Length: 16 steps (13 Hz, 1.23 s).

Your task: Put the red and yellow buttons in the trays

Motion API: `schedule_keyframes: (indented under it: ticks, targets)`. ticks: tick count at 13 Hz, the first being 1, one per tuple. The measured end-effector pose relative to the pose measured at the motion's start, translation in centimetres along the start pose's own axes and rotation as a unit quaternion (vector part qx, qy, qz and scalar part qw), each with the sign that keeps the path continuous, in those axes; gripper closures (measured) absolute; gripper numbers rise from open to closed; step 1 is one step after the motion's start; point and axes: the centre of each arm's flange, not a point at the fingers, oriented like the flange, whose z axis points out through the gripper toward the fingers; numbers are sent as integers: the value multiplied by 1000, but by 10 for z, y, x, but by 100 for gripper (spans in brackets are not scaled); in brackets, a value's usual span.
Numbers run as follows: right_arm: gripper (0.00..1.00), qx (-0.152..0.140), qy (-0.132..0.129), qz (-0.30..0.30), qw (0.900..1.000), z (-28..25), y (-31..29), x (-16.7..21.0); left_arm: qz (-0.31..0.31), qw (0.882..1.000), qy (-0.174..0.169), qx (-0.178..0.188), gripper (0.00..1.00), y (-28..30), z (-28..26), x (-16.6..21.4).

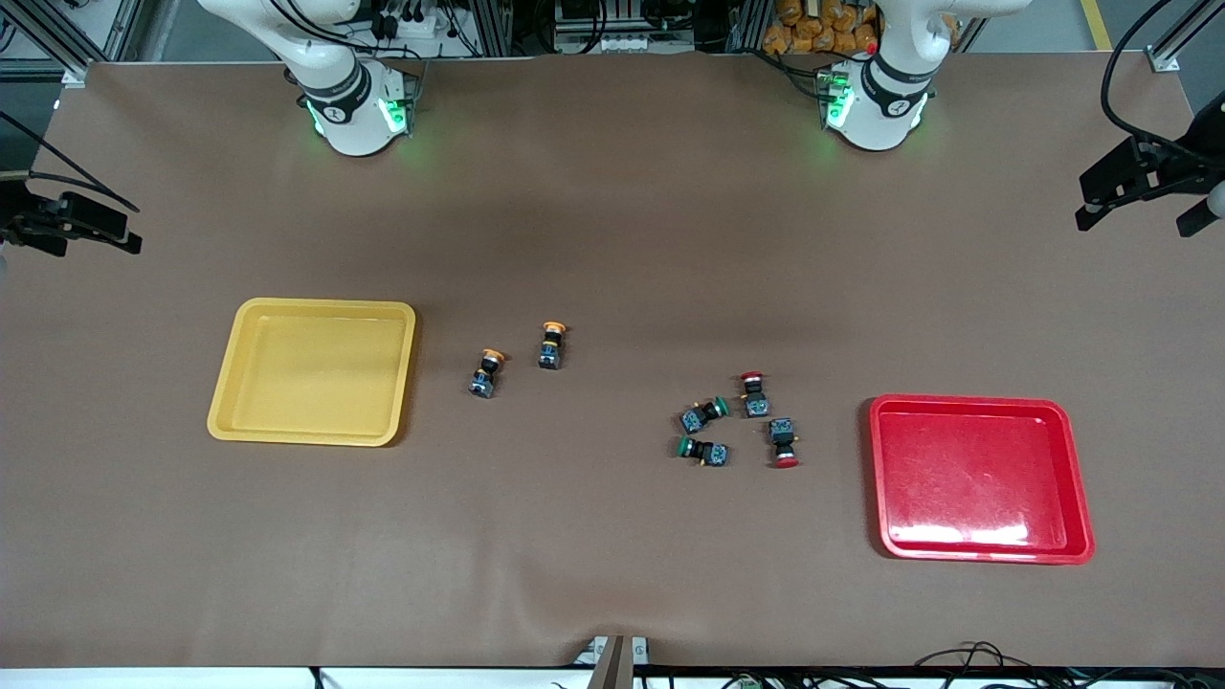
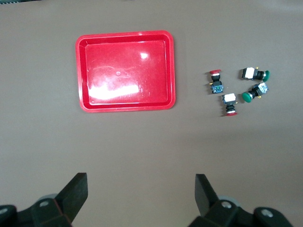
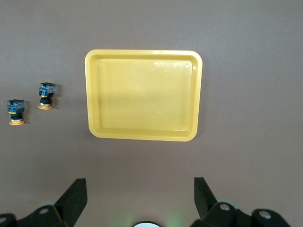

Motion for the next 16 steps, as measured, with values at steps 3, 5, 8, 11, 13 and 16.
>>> schedule_keyframes:
  ticks: [3,5,8,11,13,16]
  targets:
    - [0,0,0,0,1000,0,0,0,-2,1000,1,1,0,-2,0,3]
    - [0,0,-2,0,1000,0,0,0,-5,1000,2,1,0,-5,-1,3]
    - [0,1,-6,0,1000,1,0,-1,-7,1000,2,1,0,-7,-1,3]
    - [0,1,-6,0,1000,1,0,-1,-4,1000,2,1,0,-4,0,3]
    - [0,1,-7,0,1000,1,-1,-1,-4,1000,0,1,0,-4,1,4]
    - [0,0,-7,-4,1000,2,-5,-1,-4,1000,-4,1,0,-4,3,3]
